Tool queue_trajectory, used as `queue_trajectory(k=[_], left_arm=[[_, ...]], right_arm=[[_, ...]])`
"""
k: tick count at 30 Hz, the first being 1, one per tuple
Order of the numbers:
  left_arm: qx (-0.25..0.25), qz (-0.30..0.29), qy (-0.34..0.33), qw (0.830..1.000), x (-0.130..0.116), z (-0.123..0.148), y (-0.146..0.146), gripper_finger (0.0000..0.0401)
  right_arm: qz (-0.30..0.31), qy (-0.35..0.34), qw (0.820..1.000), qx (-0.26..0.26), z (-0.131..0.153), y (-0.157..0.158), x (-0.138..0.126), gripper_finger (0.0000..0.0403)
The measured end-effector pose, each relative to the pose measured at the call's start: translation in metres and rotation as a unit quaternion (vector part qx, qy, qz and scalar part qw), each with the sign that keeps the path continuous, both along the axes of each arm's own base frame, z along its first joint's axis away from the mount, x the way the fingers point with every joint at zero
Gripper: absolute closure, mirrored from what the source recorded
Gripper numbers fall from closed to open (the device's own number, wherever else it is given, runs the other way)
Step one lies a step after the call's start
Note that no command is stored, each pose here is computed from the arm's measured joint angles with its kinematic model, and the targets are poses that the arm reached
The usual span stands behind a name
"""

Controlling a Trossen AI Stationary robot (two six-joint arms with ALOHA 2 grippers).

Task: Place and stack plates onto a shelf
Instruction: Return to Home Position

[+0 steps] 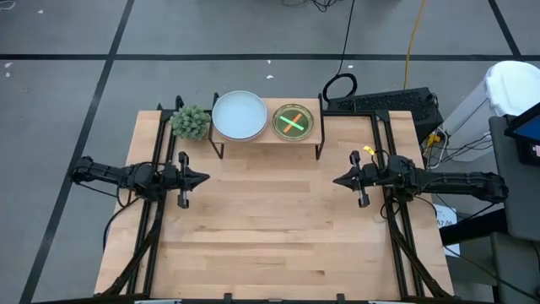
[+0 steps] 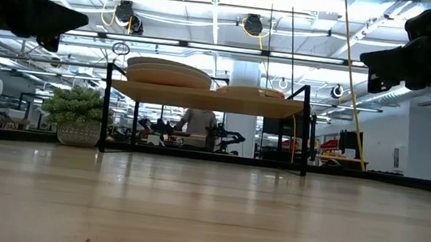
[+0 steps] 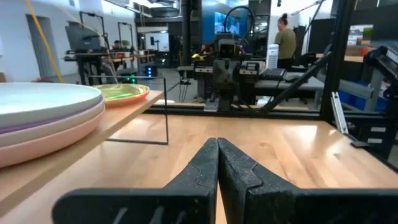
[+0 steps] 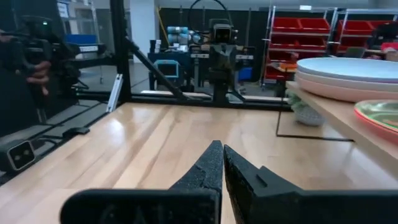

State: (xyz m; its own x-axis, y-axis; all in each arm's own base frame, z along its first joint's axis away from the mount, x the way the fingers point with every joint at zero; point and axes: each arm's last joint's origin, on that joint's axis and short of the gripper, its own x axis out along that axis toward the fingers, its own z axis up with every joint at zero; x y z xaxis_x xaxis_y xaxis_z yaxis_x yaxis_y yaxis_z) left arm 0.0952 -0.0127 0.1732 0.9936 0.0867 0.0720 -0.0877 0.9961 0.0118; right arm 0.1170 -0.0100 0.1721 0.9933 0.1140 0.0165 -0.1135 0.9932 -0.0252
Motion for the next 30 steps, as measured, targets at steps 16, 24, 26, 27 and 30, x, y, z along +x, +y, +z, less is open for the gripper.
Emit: queue_trajectory(k=[16, 24, 26, 27, 30], left_arm=[[-0.018, 0.044, 0.003, 0.999, 0.000, -0.001, 0.006, 0.0393], [-0.016, 0.057, 0.003, 0.998, 0.000, -0.001, 0.008, 0.0393], [-0.017, 0.057, 0.003, 0.998, 0.000, -0.001, 0.008, 0.0393], [-0.018, 0.057, 0.003, 0.998, 0.000, -0.001, 0.008, 0.0393], [-0.019, 0.056, 0.003, 0.998, 0.000, -0.001, 0.008, 0.0393]], right_arm=[[-0.144, -0.034, 0.989, -0.014, 0.006, -0.012, -0.014, 0.0403], [-0.111, -0.003, 0.994, -0.019, -0.002, -0.008, -0.020, 0.0403], [-0.106, -0.017, 0.994, -0.019, 0.000, -0.007, -0.022, 0.0403], [-0.093, -0.017, 0.995, -0.015, 0.000, -0.006, -0.022, 0.0403], [-0.059, -0.006, 0.998, 0.007, -0.002, -0.004, -0.021, 0.0403]])
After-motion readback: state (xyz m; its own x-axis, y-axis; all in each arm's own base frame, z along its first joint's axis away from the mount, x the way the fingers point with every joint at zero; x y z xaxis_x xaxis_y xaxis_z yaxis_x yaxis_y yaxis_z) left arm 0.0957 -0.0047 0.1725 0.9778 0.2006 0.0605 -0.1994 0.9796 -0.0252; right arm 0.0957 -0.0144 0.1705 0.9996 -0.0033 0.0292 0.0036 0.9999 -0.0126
